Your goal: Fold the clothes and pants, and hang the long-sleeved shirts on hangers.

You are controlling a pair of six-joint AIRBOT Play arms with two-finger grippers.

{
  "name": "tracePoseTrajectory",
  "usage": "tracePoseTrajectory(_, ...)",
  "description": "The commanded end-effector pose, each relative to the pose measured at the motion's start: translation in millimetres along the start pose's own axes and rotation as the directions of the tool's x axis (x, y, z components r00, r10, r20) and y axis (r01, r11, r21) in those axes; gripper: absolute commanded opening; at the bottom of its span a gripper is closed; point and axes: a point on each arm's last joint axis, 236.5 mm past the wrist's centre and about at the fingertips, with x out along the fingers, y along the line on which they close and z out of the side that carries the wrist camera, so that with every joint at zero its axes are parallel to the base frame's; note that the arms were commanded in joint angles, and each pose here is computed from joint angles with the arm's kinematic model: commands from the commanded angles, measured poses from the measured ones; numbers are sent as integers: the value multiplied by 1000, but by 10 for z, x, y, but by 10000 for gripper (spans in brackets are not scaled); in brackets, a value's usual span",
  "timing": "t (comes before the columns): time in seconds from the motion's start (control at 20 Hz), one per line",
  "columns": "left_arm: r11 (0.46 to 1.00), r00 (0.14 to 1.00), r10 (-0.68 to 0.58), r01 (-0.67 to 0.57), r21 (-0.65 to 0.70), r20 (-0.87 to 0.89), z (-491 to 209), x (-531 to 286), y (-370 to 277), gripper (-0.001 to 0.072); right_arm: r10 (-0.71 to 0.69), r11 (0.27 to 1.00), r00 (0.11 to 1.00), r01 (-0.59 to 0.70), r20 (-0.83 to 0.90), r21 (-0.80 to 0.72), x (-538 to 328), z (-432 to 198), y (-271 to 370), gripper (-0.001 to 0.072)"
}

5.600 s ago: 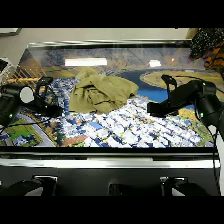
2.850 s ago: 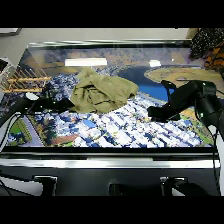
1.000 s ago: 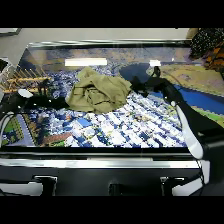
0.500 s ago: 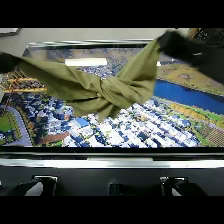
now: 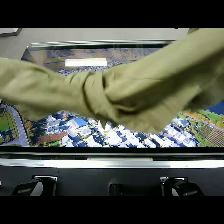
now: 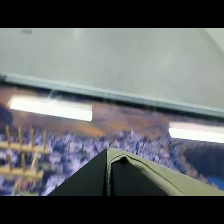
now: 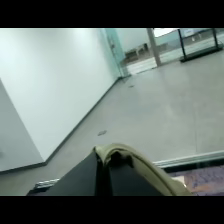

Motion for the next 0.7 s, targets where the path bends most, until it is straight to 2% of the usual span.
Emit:
tracePoseTrajectory(0.0, 998, 981, 39, -46, -36, -193, -516, 206, 155, 31, -163, 983, 983, 168, -83, 66, 327, -288, -439, 40)
tracePoseTrajectory(0.1, 995, 946, -16, -18, -100, -322, -944, 538, 135, 31, -209, 965, 949, 239, -237, 106, 912, -902, -682, 40)
tracePoseTrajectory(0.2, 980, 875, -90, -6, -197, -476, -1533, 924, 112, 31, -222, 944, 889, 299, -400, 139, 1524, -1731, -941, 40)
tracePoseTrajectory(0.3, 968, 779, -120, -47, -248, -615, -2186, 1260, 174, 31, -205, 912, 821, 358, -534, 200, 2032, -2649, -1193, 41)
tracePoseTrajectory(0.45, 957, 656, -128, -116, -267, -744, -3055, 1708, 272, 31, -157, 817, 686, 495, -710, 297, 2372, -4000, -1523, 53)
tracePoseTrajectory(0.5, 956, 621, -130, -129, -264, -773, -3309, 1848, 284, 31, -138, 779, 642, 541, -755, 318, 2376, -4358, -1594, 95)
tracePoseTrajectory(0.55, 957, 590, -131, -133, -256, -796, -3524, 1969, 285, 31, -114, 754, 604, 570, -789, 327, 2365, -4658, -1638, 107)
tracePoseTrajectory(0.65, 958, 529, -132, -149, -245, -839, -3963, 2168, 268, 31, -71, 705, 551, 618, -832, 349, 2331, -5093, -1690, 196)
